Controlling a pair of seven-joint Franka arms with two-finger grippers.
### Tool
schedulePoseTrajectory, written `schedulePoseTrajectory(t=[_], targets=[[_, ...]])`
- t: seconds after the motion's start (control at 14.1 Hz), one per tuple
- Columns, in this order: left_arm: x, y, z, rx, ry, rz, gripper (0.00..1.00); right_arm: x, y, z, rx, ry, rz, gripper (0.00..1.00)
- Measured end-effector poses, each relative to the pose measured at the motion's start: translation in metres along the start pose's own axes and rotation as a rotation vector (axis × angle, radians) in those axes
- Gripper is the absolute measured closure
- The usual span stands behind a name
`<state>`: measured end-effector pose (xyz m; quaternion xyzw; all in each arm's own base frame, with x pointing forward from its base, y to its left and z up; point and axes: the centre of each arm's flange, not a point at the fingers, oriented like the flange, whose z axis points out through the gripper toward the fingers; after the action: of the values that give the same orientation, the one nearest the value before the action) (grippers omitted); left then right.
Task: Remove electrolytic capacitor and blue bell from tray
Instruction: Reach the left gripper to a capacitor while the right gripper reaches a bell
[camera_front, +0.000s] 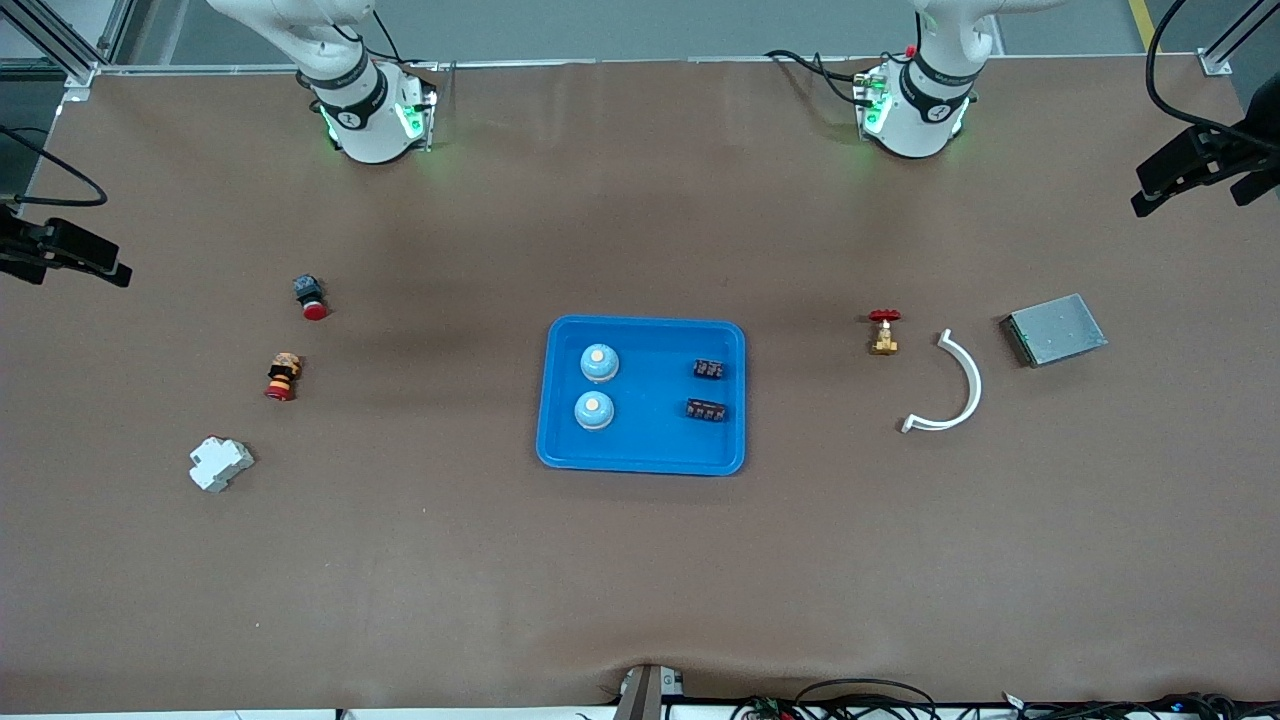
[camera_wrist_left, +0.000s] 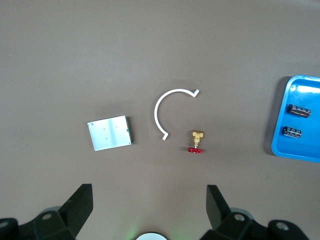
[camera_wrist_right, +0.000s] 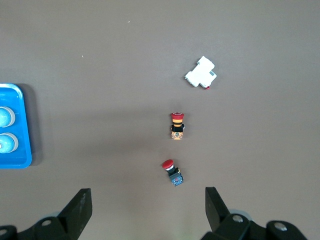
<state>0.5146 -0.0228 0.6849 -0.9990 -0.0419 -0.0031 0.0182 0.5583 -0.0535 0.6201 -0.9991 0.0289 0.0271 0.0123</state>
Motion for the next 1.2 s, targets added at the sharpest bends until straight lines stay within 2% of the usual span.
schedulePoseTrajectory(t=[0.64, 0.92, 1.2], targets=[[0.004, 0.004, 0.008, -0.01, -0.018, 0.007, 0.0, 0.0, 0.0, 0.001, 0.002, -0.001, 0.001, 0.0], [0.037, 0.033, 0.063, -0.019, -0.065, 0.04, 0.0, 0.0, -0.004, 0.004, 0.014, -0.008, 0.007, 0.0], [0.054, 0.082, 0.119, -0.02, -0.083, -0.066, 0.0, 0.0, -0.037, 0.008, 0.017, -0.018, 0.035, 0.0]])
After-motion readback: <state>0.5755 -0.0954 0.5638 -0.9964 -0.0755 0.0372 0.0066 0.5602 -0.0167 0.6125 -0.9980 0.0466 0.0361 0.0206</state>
